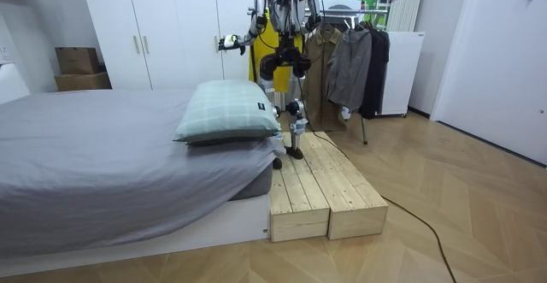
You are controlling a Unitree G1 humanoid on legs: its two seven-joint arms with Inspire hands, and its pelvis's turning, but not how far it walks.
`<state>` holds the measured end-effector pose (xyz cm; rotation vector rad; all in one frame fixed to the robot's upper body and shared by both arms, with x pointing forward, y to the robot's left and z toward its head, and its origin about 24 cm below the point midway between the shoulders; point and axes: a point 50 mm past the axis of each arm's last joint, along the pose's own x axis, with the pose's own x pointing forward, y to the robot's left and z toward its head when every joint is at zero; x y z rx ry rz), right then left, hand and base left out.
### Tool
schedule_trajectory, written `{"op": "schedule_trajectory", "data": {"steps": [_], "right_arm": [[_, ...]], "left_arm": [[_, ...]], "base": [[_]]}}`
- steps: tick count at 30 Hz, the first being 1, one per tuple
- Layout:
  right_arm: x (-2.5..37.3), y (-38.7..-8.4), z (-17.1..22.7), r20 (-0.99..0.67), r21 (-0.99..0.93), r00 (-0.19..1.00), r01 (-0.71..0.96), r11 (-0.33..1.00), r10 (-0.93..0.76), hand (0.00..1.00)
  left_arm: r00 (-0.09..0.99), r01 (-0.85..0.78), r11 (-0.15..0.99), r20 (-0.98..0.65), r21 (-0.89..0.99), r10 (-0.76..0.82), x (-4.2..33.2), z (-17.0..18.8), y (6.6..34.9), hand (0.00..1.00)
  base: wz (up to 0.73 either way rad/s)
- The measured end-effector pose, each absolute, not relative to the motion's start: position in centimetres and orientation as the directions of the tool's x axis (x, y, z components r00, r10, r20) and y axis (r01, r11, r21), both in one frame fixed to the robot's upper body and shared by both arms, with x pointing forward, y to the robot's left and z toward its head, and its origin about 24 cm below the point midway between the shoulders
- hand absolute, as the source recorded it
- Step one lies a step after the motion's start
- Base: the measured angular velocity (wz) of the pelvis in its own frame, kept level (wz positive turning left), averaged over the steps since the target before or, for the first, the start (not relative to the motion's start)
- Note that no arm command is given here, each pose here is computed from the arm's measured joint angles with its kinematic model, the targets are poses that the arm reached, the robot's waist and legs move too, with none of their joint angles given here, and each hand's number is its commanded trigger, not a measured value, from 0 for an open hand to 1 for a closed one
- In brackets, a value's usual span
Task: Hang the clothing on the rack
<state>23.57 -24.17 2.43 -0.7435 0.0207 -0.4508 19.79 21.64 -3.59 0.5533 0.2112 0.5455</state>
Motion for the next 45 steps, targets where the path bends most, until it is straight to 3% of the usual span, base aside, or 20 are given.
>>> {"op": "schedule_trajectory", "data": {"steps": [17, 45], "right_arm": [[26.4, -25.3, 2.9, 0.046, -0.671, 0.941, 0.278, 0.688, -0.336, 1.0], [28.3, -27.1, 2.3, -0.109, -0.632, 0.956, 0.144, 0.761, -0.272, 1.0]], "left_arm": [[0.832, -0.46, 0.668, 0.02, 0.585, 0.555, 20.3, -2.4, 23.5, 0.0], [0.839, -0.462, 0.652, 0.059, 0.6, 0.541, 20.5, -1.7, 23.3, 0.0]], "base": [[0.04], [0.01]]}}
